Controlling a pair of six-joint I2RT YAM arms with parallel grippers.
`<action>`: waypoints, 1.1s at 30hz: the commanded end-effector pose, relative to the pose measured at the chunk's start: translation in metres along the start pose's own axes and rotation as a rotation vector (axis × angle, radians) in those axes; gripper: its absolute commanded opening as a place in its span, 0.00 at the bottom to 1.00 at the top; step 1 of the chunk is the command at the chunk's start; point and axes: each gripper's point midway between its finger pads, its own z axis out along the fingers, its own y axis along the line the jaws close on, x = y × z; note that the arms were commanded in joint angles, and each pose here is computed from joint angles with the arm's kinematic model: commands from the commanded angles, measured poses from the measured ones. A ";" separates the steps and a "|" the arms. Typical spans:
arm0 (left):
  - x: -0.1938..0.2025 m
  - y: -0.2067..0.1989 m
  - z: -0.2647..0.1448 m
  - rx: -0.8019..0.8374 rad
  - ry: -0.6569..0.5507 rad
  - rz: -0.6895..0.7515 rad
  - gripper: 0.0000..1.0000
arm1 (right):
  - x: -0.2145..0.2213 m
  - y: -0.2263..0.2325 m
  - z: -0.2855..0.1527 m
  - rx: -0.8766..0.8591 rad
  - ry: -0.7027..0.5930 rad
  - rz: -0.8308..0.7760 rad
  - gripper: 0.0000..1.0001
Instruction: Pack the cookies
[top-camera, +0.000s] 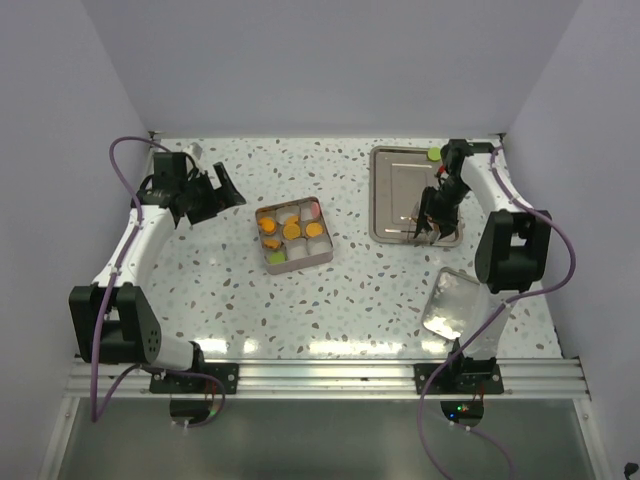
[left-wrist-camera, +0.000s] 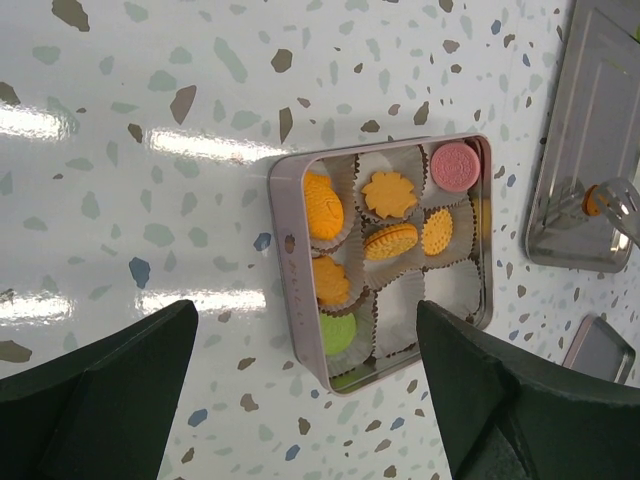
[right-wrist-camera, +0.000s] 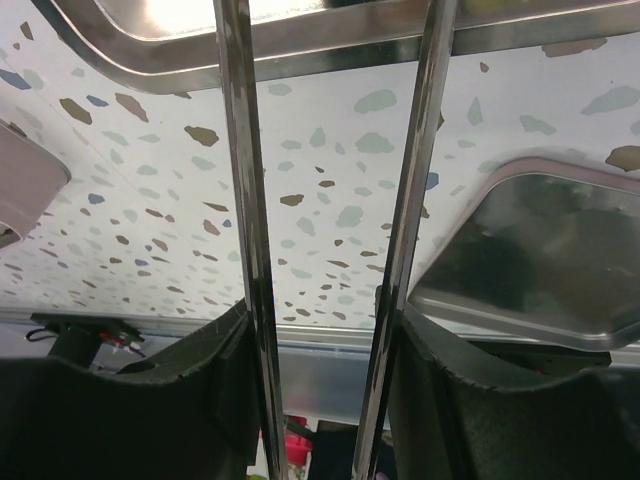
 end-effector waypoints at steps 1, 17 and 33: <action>-0.019 -0.007 -0.004 0.015 -0.060 0.046 0.96 | -0.003 0.002 0.000 -0.013 -0.003 -0.022 0.48; -0.020 -0.009 -0.001 0.023 -0.064 0.040 0.96 | 0.017 0.008 -0.003 -0.057 0.046 -0.029 0.44; -0.021 -0.012 -0.005 0.032 -0.069 0.043 0.96 | 0.014 0.024 -0.045 -0.118 -0.030 -0.047 0.38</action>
